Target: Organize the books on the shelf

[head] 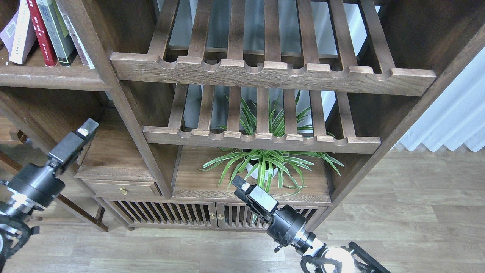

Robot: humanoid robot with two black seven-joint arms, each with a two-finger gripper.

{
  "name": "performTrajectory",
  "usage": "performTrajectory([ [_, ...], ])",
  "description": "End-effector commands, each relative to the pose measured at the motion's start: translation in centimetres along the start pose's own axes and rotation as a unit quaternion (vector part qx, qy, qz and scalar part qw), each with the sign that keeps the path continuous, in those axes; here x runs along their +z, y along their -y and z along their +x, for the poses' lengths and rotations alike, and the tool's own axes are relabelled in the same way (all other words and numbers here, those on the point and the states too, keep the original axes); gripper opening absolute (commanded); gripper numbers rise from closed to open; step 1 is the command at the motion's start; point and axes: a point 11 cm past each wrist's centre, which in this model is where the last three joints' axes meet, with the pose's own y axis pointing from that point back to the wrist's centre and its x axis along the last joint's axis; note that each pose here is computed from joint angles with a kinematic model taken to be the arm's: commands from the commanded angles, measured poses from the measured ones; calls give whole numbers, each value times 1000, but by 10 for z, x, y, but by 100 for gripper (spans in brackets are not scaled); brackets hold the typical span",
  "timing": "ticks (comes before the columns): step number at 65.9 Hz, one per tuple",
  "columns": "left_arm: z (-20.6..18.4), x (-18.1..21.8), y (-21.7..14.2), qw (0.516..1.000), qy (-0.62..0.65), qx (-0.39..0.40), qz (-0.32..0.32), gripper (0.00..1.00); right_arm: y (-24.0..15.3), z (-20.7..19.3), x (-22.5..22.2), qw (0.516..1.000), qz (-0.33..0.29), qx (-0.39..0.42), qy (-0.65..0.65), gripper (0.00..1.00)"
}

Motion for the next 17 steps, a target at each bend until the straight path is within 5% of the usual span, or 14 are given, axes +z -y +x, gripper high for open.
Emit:
performTrajectory([
  [1, 2, -10, 0, 1000, -12, 1, 3, 96, -1, 1, 0, 1000, 0, 2, 0, 100],
  [17, 7, -32, -3, 999, -36, 8, 18, 100, 0, 1, -1, 1000, 2, 1, 0, 100],
])
